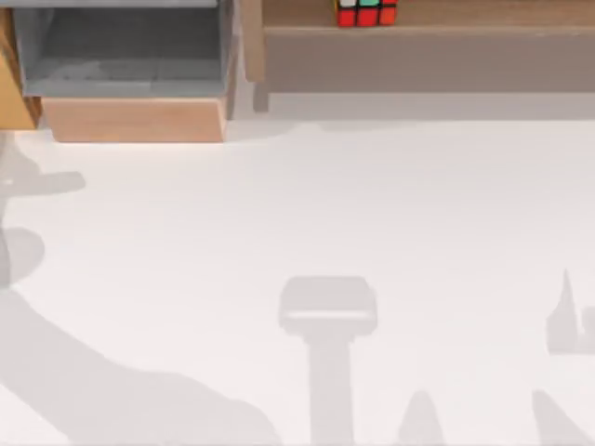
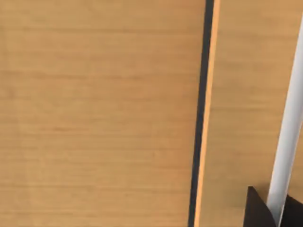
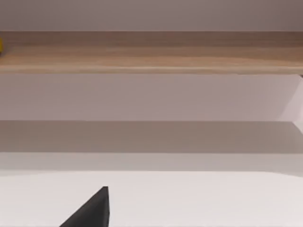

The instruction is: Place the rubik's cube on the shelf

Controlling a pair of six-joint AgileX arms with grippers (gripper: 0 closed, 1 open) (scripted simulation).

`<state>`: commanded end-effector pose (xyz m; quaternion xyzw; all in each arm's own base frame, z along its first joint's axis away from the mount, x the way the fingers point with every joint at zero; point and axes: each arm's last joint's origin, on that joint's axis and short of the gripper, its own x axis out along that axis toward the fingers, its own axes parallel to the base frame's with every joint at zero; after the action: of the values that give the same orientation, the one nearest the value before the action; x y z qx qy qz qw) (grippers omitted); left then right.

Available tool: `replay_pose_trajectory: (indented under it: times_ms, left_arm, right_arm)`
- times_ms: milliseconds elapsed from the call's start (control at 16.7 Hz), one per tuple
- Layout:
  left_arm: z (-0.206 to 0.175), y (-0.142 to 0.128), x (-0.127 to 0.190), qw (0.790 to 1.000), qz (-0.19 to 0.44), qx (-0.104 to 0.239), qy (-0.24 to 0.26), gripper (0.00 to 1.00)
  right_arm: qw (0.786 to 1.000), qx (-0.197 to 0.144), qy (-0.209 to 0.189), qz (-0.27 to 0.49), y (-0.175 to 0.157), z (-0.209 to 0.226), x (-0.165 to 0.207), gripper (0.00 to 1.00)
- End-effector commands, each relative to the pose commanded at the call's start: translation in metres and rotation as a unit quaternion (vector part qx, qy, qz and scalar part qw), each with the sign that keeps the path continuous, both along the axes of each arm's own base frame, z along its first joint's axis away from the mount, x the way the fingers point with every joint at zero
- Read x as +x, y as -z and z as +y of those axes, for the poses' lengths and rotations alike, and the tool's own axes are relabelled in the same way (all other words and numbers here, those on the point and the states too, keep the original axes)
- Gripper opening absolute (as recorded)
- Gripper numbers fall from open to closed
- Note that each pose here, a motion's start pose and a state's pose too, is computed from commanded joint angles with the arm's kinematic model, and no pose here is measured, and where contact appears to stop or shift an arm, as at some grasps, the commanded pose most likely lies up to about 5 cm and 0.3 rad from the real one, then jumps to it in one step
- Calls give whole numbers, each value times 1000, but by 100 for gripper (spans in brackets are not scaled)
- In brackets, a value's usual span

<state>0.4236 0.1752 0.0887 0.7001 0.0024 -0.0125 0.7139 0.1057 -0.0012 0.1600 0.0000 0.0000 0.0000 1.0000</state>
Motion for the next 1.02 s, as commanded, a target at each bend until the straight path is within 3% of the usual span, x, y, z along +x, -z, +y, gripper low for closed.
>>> replay_pose_trajectory:
  times_ms: [420, 1020]
  left_arm:
    - [-2, -1, 16, 1000, 2, -2, -1, 0]
    - [-2, -1, 16, 1000, 2, -2, -1, 75]
  right_arm:
    - [1000, 0, 0, 0, 0, 0, 0, 100]
    - [1000, 0, 0, 0, 0, 0, 0, 100]
